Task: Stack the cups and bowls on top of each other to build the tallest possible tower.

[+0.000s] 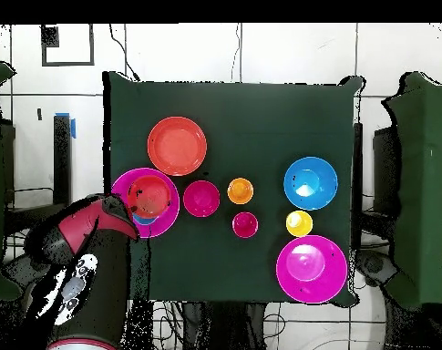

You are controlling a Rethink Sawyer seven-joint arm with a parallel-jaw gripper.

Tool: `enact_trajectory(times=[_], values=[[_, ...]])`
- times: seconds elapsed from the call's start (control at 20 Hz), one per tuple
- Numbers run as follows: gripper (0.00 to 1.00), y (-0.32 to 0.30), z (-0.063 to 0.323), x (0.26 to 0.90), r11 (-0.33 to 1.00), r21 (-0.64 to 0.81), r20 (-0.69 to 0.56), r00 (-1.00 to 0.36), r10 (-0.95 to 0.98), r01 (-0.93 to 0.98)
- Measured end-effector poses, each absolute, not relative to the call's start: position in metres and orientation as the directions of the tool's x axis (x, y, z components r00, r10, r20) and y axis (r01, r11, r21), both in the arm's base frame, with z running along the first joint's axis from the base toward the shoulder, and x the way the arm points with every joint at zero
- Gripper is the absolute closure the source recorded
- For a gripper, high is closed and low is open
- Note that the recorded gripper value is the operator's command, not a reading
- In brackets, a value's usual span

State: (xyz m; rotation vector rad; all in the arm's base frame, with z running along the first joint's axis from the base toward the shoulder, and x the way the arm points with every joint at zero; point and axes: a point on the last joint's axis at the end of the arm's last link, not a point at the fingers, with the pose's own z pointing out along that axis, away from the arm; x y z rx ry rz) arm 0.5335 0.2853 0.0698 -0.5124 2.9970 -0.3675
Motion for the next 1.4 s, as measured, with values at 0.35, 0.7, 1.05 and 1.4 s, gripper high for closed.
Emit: enact_trajectory(times=[0.35, 0.7, 1.05, 1.4], values=[[1.0, 0.286, 0.07, 0.534, 0.919, -0.243, -0.038, -0.944, -0.329, -0.31], [1.0, 0.286, 0.071, 0.535, 0.921, -0.241, -0.039, -0.946, -0.323, -0.305], [1.0, 0.288, 0.076, 0.538, 0.927, -0.234, -0.049, -0.948, -0.313, -0.294], [1.0, 0.289, 0.081, 0.541, 0.931, -0.228, -0.059, -0.95, -0.305, -0.285]])
